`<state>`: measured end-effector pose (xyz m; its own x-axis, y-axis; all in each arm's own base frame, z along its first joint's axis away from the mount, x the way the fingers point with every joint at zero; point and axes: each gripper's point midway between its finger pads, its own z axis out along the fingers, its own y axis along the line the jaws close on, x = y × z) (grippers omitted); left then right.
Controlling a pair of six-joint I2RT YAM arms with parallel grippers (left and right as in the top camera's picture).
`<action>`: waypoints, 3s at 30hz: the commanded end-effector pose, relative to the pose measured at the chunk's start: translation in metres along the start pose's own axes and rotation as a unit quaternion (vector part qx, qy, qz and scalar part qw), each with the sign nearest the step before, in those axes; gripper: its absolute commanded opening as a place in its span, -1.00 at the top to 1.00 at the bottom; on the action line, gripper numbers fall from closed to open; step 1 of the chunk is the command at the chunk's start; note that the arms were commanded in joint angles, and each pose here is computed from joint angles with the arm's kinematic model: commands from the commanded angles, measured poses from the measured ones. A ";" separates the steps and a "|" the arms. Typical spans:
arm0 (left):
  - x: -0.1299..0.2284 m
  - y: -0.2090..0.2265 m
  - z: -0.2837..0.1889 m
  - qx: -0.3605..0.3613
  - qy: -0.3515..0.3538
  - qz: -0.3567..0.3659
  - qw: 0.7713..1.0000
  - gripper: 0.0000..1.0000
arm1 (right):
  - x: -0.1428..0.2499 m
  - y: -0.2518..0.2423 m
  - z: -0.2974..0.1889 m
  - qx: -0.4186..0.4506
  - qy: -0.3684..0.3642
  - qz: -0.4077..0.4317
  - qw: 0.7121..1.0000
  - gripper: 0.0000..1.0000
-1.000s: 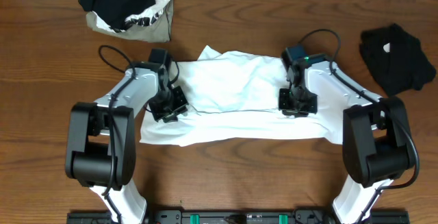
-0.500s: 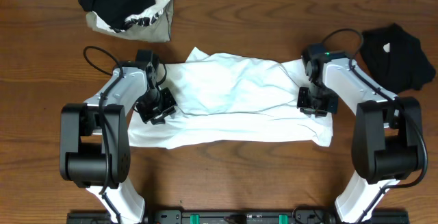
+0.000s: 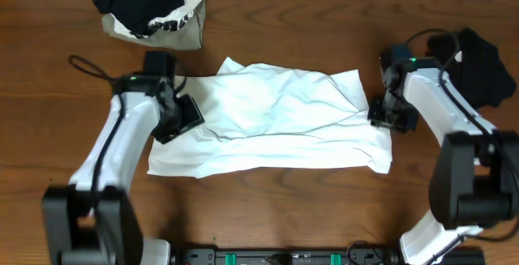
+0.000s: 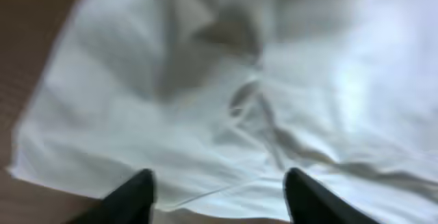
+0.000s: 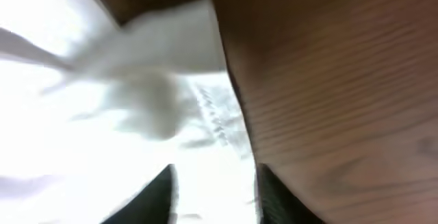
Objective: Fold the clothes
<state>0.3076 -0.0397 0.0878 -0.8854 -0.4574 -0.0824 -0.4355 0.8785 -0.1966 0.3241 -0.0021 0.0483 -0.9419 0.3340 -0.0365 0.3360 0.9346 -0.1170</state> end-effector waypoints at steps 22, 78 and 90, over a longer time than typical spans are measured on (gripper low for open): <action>-0.158 -0.061 -0.015 0.025 -0.083 0.060 0.994 -0.81 | -0.099 0.047 -0.077 -0.139 -0.167 -0.107 0.970 -0.80; -0.134 -0.103 0.140 -0.046 -0.026 0.172 0.984 -0.49 | -0.103 0.088 0.029 -0.149 -0.090 -0.134 0.976 -0.73; -0.137 -0.105 0.139 -0.042 -0.033 0.173 0.983 0.78 | -0.116 0.100 0.023 -0.163 -0.122 -0.135 0.970 -0.32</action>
<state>0.5021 -0.0909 0.0021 -0.9635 -0.1376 -0.2296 -0.1226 0.9894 -0.0785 0.4608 0.0426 0.0186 -0.9579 0.0810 -0.2756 0.0375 0.9864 0.1599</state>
